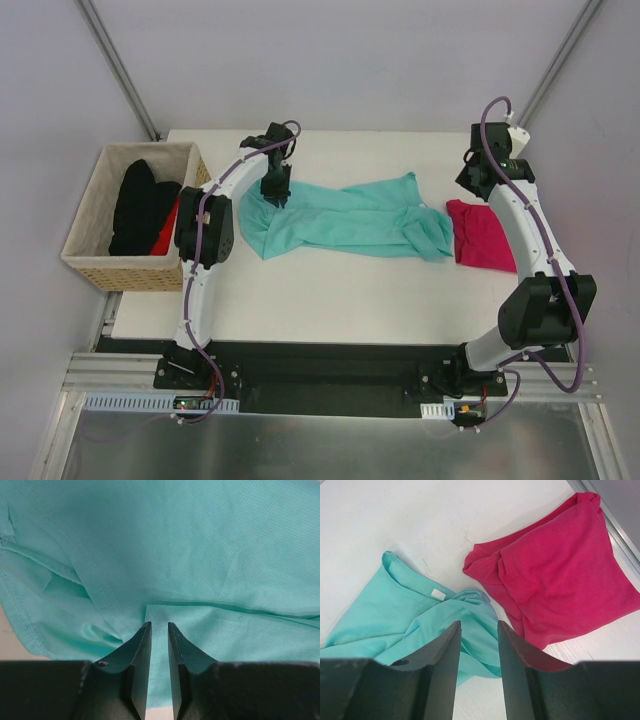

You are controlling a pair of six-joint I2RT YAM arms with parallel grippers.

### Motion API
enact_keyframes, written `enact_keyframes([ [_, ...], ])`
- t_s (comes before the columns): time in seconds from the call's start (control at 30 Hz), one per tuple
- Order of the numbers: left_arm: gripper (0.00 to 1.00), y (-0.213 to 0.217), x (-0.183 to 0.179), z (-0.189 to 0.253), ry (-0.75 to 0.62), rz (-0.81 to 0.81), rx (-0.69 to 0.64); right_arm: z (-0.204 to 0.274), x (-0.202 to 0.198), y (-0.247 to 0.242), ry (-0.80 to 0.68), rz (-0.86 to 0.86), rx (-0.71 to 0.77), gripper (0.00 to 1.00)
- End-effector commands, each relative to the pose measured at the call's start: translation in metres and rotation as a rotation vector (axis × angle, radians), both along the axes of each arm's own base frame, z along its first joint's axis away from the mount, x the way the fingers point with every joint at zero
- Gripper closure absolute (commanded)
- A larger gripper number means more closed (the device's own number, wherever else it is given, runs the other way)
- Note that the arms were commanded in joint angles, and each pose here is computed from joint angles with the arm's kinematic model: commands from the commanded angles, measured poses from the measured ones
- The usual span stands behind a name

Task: Fold and stack the t-shirts
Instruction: Flatten out the tshirt

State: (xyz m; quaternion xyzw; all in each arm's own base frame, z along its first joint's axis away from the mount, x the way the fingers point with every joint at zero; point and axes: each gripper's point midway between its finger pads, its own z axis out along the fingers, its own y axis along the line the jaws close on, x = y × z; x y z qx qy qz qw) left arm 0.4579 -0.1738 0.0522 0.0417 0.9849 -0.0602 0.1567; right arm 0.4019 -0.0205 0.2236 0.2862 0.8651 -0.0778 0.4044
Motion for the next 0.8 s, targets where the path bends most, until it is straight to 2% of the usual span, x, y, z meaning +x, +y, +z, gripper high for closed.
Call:
enact_keyframes([
  [0.0, 0.81, 0.007, -0.005, 0.002, 0.017, 0.024, 0.007, 0.026, -0.001, -0.003, -0.058, 0.003, 0.000, 0.62],
  [0.27, 0.73, 0.010, -0.007, -0.002, 0.031, 0.038, 0.006, 0.032, -0.002, -0.003, -0.074, 0.003, 0.000, 0.61],
  [0.77, 0.67, 0.006, -0.010, -0.017, 0.072, 0.036, -0.013, 0.051, -0.002, -0.004, -0.109, 0.007, -0.009, 0.61],
])
